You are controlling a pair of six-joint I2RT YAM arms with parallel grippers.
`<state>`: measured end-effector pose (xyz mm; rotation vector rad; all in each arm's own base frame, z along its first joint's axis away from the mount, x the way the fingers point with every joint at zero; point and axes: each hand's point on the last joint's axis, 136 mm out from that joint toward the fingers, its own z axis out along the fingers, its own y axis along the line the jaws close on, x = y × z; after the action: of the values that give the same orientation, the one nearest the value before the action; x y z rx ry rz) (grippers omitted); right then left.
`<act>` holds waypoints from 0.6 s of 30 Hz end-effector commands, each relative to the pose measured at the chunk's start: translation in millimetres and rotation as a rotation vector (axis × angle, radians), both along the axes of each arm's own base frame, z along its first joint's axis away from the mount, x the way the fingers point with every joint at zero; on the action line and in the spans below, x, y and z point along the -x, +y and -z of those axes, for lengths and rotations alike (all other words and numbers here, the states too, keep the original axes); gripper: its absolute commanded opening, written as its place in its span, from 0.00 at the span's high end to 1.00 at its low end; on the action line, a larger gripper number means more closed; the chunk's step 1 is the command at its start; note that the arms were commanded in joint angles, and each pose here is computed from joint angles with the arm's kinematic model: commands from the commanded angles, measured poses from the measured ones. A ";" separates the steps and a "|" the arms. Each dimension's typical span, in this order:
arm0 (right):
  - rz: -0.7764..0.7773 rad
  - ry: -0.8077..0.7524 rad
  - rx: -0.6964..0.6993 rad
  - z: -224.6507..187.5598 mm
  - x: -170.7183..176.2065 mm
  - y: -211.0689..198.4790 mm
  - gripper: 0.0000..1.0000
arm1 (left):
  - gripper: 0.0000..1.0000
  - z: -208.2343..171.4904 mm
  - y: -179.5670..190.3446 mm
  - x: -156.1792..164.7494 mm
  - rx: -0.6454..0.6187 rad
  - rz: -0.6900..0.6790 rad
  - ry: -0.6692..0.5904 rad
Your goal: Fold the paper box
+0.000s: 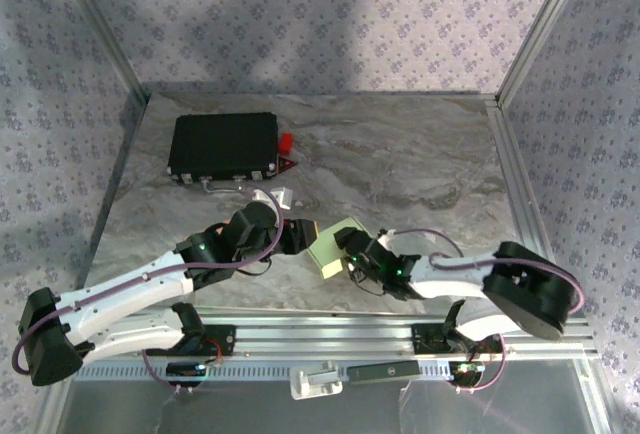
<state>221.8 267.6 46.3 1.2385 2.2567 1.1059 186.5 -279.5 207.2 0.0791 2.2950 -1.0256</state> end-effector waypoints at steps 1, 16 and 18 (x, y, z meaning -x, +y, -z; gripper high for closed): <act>-0.037 0.083 -0.087 -8.1 -3.5 30.8 0.26 | 0.60 -1.5 3.5 -1.2 -0.008 0.001 -0.003; -0.035 0.226 0.426 -36.2 28.3 -68.3 0.02 | 0.57 3.5 45.3 -27.1 0.035 -0.091 0.044; -0.142 -0.042 0.510 -79.6 -2.8 -75.3 0.01 | 0.53 -0.5 70.5 -39.6 0.037 -0.142 0.048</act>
<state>210.0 236.5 94.7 1.2026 2.4589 0.7501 223.9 -229.2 201.2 -0.1114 2.2917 -0.9913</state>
